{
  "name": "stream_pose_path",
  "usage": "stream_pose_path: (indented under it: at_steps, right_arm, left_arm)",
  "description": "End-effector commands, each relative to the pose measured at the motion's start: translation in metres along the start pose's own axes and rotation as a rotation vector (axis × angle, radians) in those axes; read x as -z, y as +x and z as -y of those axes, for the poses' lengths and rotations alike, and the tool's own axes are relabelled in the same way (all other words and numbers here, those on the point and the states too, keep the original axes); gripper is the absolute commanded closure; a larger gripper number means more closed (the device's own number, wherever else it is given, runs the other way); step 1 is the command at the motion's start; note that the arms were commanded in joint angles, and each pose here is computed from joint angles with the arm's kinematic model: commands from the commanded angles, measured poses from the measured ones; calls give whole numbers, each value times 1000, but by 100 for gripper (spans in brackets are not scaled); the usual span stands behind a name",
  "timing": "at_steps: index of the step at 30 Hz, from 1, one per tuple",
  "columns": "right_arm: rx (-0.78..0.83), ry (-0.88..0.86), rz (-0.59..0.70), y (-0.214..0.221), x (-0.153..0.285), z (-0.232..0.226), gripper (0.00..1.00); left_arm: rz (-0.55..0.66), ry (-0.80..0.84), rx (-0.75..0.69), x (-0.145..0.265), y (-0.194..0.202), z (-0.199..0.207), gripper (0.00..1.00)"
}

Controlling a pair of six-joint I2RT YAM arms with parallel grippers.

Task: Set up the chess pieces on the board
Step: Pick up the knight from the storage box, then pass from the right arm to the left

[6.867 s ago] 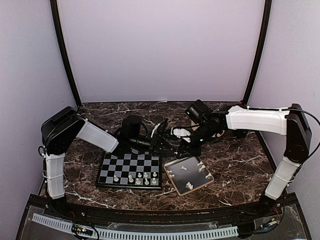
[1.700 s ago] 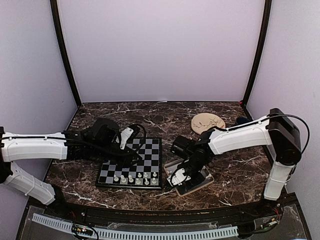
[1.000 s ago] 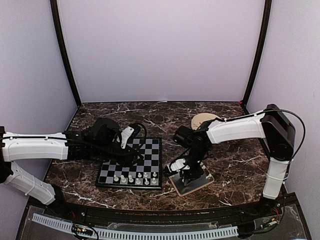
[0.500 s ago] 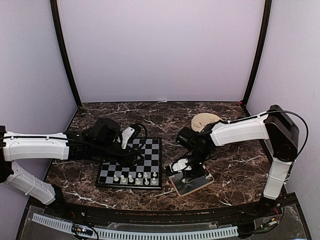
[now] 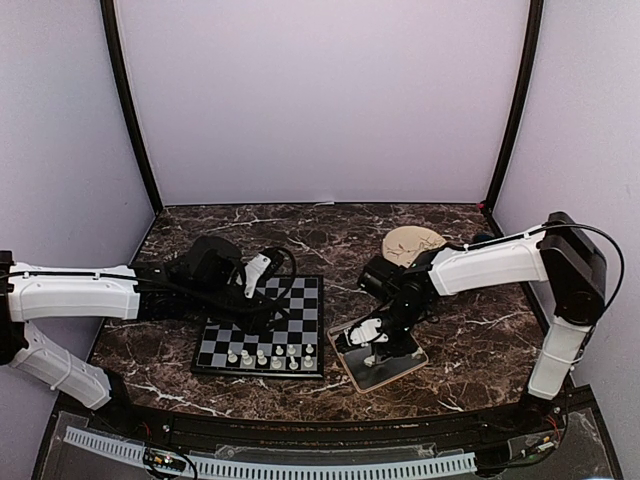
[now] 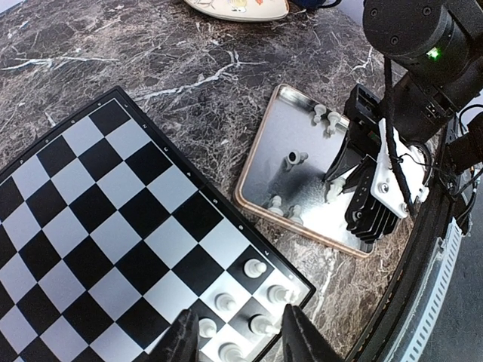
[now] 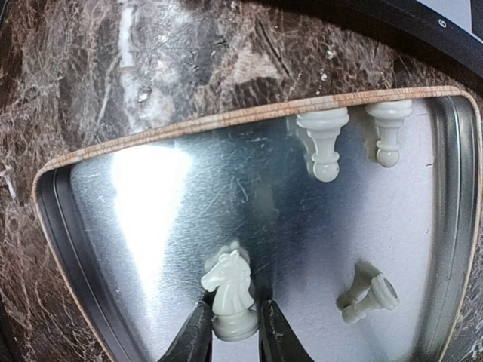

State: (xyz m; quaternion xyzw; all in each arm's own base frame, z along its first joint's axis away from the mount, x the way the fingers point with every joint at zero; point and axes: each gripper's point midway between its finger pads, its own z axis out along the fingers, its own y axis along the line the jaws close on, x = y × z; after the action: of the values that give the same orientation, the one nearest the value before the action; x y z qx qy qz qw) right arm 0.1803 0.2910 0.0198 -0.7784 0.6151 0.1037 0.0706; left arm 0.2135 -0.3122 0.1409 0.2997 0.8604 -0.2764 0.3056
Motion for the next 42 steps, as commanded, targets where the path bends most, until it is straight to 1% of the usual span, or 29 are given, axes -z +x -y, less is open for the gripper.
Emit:
stream_pose_path:
  at_steps: [1,5,9,10,12,16,18,20,21,25,29,38,42]
  right_arm:
    - [-17,32,10,1,3,3,81]
    - [-38,53,58,-7,15,5,89]
    - [-121,66,189,-24,45,19,92]
    - [-150,73,230,-29,54,25,92]
    - [-205,110,304,-36,73,40,92]
    - [-289,193,416,-49,108,67,92]
    - [-321,210,434,-52,116,78,92]
    - [-343,216,452,-55,121,87,92]
    - [-355,220,461,-56,123,91,92]
    - [-387,237,469,-62,125,106,91]
    - [-396,238,471,-65,125,112,91]
    - [-395,205,469,-67,117,111,90]
    - [-389,200,479,-70,119,110,88]
  left_arm:
    - [12,13,-5,-2,-1,3,60]
    - [38,17,-8,-3,-8,4,60]
    - [94,50,1,-8,-22,9,59]
    - [113,68,23,-9,-26,9,58]
    - [148,120,111,-12,-37,5,57]
    - [213,284,291,-14,-62,0,56]
    - [221,361,351,-18,-75,4,57]
    - [184,452,399,-26,-82,11,58]
    - [164,498,421,-30,-83,15,59]
    - [147,614,489,-43,-86,24,61]
    - [121,670,524,-52,-82,28,61]
    - [116,735,586,-67,-86,28,59]
    - [103,750,614,-76,-88,28,62]
